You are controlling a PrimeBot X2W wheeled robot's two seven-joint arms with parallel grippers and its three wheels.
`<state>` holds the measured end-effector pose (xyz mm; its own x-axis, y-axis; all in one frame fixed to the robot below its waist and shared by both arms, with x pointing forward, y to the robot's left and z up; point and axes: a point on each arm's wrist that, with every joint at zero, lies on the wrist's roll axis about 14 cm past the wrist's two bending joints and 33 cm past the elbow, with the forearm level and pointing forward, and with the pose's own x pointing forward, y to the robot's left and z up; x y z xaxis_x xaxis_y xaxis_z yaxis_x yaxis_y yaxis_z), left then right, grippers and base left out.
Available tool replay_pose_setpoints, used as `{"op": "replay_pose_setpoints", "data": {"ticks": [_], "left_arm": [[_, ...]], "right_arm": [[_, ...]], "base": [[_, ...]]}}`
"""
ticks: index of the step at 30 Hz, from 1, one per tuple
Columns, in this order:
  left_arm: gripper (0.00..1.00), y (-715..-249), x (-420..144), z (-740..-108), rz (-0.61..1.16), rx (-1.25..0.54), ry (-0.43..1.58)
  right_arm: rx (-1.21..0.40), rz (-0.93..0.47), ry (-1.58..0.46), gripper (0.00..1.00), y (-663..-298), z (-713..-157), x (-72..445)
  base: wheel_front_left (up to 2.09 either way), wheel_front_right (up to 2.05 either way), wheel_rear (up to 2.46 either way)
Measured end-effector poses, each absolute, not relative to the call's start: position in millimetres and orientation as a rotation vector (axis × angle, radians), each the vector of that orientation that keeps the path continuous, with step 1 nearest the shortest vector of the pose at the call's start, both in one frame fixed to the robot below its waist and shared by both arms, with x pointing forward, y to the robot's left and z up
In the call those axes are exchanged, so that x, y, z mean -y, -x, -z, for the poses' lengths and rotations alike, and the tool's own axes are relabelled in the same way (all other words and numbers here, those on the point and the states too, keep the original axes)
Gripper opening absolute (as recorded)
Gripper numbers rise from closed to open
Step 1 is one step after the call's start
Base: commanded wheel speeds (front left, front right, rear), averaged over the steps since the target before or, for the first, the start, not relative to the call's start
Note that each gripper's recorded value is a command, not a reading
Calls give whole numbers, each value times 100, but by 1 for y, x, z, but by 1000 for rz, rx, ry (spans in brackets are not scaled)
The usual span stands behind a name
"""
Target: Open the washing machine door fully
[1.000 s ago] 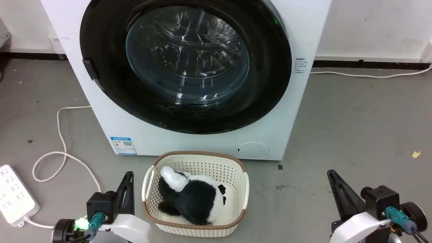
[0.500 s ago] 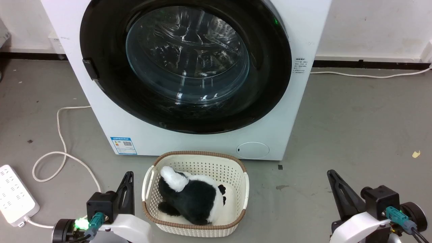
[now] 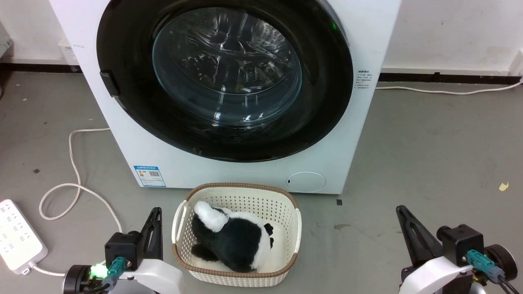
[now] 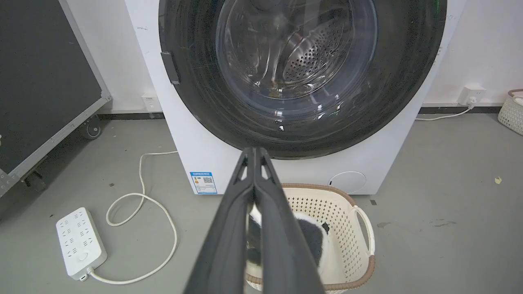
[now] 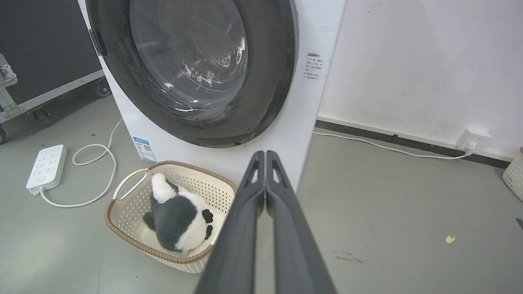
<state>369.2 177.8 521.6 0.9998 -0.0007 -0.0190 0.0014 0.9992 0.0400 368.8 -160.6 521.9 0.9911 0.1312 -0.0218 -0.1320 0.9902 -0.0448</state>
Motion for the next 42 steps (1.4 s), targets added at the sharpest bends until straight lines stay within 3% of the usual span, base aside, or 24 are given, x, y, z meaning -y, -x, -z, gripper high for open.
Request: {"op": "replay_pose_setpoints", "data": {"ticks": [10,11,34,42], "left_arm": [[0,-369,-178,-522,1,-19,-40],[100,-369,-178,-522,1,-19,-40],[100,-372,-173,-515,13,-21,-37],[100,-378,-172,-512,7,-18,-35]], "right_arm": [[-19,-132,46,0,-369,-522,161],[-19,-132,46,100,-369,-522,161],[-14,-140,31,100,-373,-517,158],[15,-165,52,100,-390,-523,154]], "base": [[0,0,0],[0,0,0],[0,0,0],[0,0,0]]}}
